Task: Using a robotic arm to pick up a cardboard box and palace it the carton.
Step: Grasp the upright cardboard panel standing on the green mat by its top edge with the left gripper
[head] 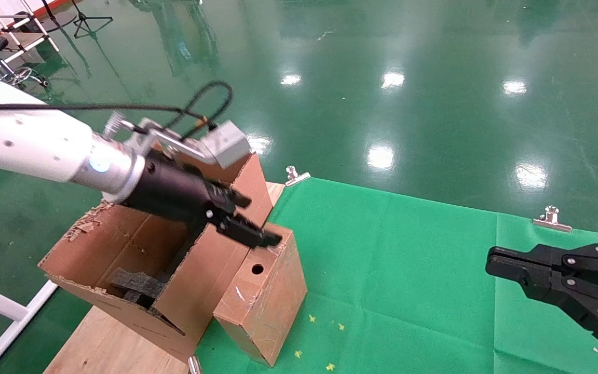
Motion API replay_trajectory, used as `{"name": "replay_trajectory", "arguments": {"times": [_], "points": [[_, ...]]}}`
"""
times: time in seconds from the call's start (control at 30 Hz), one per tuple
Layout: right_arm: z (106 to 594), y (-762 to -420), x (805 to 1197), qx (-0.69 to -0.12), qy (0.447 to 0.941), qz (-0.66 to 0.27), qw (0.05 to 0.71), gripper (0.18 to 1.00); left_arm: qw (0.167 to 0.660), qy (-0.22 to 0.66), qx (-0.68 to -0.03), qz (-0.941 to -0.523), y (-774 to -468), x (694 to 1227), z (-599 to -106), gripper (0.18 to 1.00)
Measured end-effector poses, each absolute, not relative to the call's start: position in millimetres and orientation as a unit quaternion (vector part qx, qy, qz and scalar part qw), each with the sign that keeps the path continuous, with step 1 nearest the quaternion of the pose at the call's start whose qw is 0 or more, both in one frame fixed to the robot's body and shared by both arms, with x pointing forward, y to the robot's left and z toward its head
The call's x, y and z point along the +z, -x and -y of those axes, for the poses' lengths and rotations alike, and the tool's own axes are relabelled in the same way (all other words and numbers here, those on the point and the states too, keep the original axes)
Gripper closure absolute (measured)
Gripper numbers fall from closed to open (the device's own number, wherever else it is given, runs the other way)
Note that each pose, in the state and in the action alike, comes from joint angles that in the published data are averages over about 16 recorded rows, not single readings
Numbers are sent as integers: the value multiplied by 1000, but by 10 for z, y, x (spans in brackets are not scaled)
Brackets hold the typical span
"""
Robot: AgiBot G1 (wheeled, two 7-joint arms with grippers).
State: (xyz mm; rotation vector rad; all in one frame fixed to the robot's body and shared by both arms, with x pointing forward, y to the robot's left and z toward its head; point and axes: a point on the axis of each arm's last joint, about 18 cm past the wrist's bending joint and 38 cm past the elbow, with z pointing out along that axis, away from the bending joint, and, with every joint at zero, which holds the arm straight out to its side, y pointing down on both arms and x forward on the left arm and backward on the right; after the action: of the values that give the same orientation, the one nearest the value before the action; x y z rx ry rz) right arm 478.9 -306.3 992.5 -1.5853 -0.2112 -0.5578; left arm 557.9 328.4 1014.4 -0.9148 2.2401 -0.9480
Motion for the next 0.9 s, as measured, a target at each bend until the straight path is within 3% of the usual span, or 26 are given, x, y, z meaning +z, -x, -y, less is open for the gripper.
{"name": "replay_trajectory", "arguments": {"times": [0.4,0.9], "points": [[3063,-4789,9925,-247,701,93,662,987,221,366,-299,-853,-5589,9895,-3119,183],[3064,-4789,9925,-247,701,93,662,986,192,343,-268,-880,-5542,9774,-2967,183]]}}
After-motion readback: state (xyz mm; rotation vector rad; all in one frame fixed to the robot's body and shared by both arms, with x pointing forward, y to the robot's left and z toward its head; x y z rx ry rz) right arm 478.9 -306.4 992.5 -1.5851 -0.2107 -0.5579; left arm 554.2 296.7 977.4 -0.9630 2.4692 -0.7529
